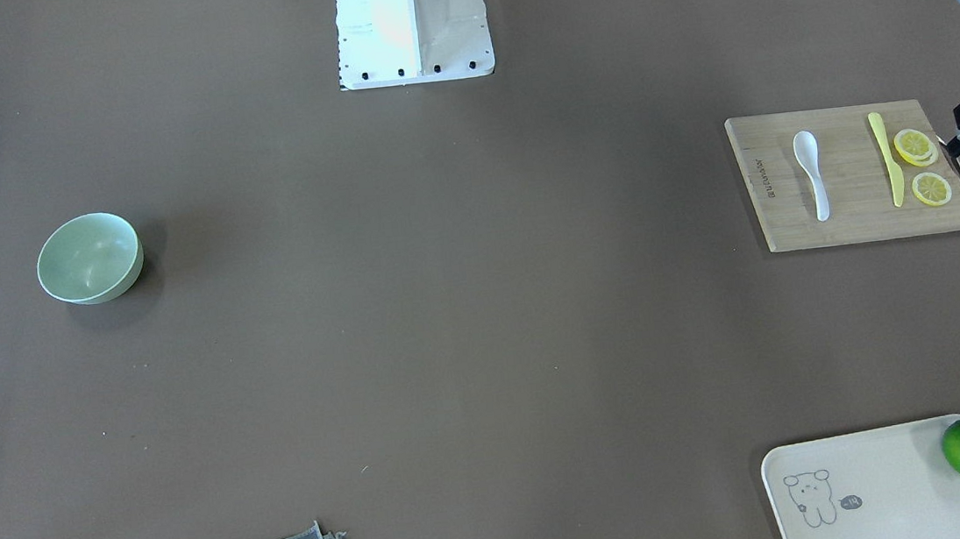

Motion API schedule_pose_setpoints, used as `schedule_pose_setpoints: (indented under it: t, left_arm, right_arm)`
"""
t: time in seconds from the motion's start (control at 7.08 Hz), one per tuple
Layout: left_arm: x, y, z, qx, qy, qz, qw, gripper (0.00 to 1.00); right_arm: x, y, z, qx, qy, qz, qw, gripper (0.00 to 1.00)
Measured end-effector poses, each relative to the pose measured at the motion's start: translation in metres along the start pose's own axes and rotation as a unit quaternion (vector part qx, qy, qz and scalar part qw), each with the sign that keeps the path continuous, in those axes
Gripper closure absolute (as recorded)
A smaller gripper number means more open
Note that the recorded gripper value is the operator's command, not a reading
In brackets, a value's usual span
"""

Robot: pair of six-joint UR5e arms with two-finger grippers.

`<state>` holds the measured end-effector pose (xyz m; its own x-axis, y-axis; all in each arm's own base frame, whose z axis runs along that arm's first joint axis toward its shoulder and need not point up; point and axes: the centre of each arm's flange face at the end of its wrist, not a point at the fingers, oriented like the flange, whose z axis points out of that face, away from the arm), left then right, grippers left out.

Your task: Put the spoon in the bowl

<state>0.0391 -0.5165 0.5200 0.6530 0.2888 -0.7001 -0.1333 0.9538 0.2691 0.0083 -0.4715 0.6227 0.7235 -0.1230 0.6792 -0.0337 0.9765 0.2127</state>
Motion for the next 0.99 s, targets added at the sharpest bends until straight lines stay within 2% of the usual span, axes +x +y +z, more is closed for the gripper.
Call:
schedule_pose_setpoints:
  t: [0.42, 0.71, 0.99]
  left_arm:
    - [-0.018, 0.008, -0.007, -0.028, -0.013, -0.052, 0.9982, 0.02]
    - [-0.024, 0.009, -0.009, -0.03, -0.045, -0.054, 0.9971, 0.02]
    - [-0.016, 0.006, -0.017, -0.017, -0.048, -0.042, 0.9978, 0.02]
  right_arm:
    - [0.001, 0.001, 0.0, 0.001, 0.002, -0.001, 1.0, 0.0]
    - [0.002, 0.004, 0.001, -0.001, -0.002, 0.0, 1.0, 0.0]
    - [-0.002, 0.005, 0.002, -0.001, -0.011, -0.008, 0.9999, 0.0]
